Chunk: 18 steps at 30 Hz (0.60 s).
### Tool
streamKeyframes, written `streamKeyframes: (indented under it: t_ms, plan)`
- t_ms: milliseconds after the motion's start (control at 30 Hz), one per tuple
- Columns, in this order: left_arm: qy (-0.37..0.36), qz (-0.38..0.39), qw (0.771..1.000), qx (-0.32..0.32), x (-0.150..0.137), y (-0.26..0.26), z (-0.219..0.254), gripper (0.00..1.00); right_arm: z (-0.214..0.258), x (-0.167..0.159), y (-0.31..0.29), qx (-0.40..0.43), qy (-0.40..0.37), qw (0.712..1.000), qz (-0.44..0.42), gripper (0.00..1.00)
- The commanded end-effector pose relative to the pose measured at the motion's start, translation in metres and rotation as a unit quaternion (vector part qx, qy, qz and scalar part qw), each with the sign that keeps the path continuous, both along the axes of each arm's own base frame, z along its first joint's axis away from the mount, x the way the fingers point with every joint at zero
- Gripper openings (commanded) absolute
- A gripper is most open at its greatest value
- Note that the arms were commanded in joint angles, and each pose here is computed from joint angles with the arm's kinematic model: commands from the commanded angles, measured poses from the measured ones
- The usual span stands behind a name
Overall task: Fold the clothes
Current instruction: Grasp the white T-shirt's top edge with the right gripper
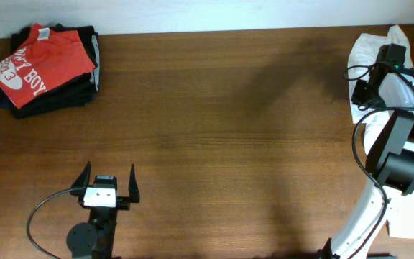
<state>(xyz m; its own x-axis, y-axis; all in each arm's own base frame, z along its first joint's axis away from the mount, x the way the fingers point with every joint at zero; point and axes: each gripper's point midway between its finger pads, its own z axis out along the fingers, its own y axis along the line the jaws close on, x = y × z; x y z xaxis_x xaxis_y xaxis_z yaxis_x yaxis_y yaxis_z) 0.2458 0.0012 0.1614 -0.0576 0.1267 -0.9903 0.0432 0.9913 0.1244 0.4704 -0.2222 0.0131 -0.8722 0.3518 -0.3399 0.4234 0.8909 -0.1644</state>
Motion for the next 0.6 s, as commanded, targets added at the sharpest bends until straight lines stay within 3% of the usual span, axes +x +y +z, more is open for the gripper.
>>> streamKeyframes:
  t_ms: [0, 67, 167, 200, 300, 433, 500, 567]
  plan:
    - [0.001, 0.001, 1.0, -0.003, 0.0, 0.001, -0.002, 0.99, 0.0, 0.0, -0.007, -0.018, 0.007, 1.0, -0.008, 0.43]
    - [0.001, 0.001, 1.0, -0.003, 0.0, 0.001, -0.002, 0.99, -0.001, 0.0, -0.007, -0.017, 0.008, 1.0, -0.008, 0.43]
    - [0.001, 0.001, 1.0, -0.003, 0.0, 0.001, -0.002, 0.99, -0.004, -0.001, -0.006, -0.017, 0.011, 1.0, -0.008, 0.2]
    - [0.001, 0.001, 1.0, -0.003, 0.0, 0.001, -0.002, 0.99, -0.004, -0.002, -0.007, -0.017, 0.012, 1.0, -0.009, 0.04]
    - [0.001, 0.001, 1.0, -0.003, 0.0, 0.001, -0.002, 0.99, 0.006, -0.004, -0.012, -0.031, 0.012, 0.999, -0.023, 0.04]
    - [0.001, 0.001, 1.0, -0.003, 0.0, 0.001, -0.002, 0.99, 0.082, 0.004, -0.01, -0.053, -0.028, 0.997, -0.048, 0.04]
    - [0.001, 0.001, 1.0, -0.003, 0.0, 0.001, -0.002, 0.99, 0.128, 0.019, 0.021, -0.015, -0.091, 0.995, -0.041, 0.04]
    - [0.001, 0.001, 1.0, -0.003, 0.0, 0.001, -0.002, 0.99, 0.166, 0.034, 0.074, 0.041, -0.145, 0.988, 0.02, 0.04]
